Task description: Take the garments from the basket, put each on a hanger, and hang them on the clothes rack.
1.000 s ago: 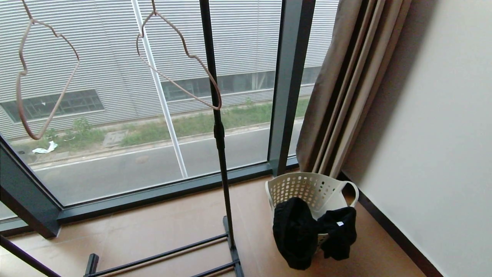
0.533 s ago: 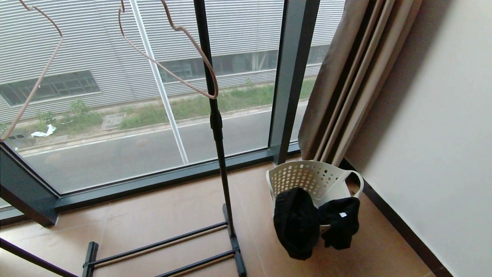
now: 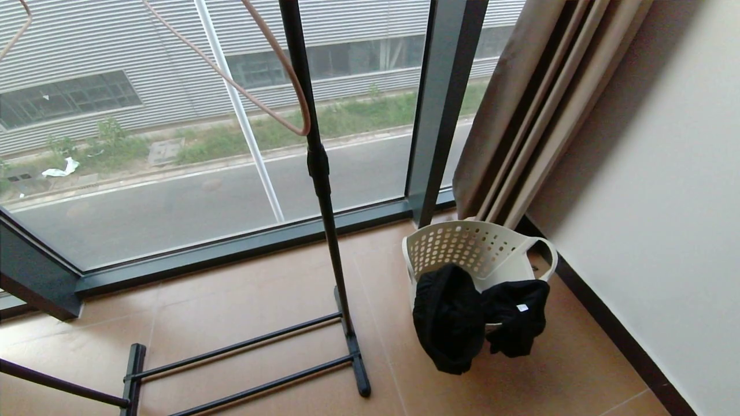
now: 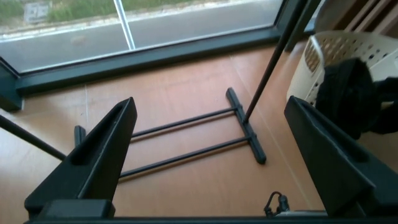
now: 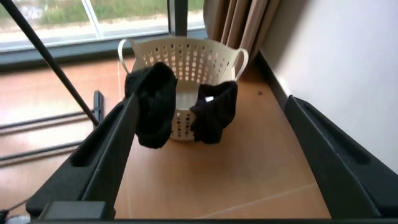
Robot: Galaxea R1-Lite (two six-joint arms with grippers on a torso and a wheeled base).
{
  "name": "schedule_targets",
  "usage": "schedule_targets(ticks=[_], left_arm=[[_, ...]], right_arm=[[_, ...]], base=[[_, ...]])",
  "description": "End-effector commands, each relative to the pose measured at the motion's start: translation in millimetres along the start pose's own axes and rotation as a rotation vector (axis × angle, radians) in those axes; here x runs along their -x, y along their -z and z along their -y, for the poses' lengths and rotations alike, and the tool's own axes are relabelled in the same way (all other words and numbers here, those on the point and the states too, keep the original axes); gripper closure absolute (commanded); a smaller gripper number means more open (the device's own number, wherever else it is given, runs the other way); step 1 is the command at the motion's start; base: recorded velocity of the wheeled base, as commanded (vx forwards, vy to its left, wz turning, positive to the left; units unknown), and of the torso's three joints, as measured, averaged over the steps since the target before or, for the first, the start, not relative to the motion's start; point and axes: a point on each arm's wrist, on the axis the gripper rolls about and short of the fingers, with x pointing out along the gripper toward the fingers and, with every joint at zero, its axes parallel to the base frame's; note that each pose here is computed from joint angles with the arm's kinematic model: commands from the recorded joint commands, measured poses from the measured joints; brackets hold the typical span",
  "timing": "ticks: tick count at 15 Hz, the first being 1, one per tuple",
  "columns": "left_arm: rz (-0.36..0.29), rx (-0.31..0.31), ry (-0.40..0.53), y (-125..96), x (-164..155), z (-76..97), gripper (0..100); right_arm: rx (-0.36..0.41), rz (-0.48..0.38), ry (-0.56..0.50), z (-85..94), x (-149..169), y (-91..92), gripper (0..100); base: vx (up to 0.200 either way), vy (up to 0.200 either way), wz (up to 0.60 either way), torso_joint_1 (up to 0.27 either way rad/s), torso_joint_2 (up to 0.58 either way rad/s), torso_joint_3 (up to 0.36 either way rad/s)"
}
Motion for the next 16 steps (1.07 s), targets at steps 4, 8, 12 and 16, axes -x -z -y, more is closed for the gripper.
schedule_targets(ticks=[4,8,12,16], left_arm=[[-0.003,-0.010,0.000,0.6,-0.3,0.0,0],[-0.002,-0.009,0.000,0.2,-0.1,0.0,0],[-0.002,-0.004,0.000,0.2,-0.1,0.0,0],[-0.003,-0.013,0.000,0.6,-0.3,0.0,0]], right_arm=[[0.002,-0.003,-0.003,-0.1,-0.1,0.1,0],[0.002,-0.007,-0.003,-0.1,0.0,0.3,0],[0.003,-0.010,-0.001,0.0,0.2,0.3,0],[0.003,-0.066,-0.065,0.4,-5.2,-12.6,0]], base=[[0.000,0.000,0.00,0.005,0.00,-0.199],[0.000,0.000,0.00,0.004,0.00,-0.195],[0.000,0.000,0.00,0.005,0.00,-0.198],[0.000,0.000,0.00,0.005,0.00,-0.179]])
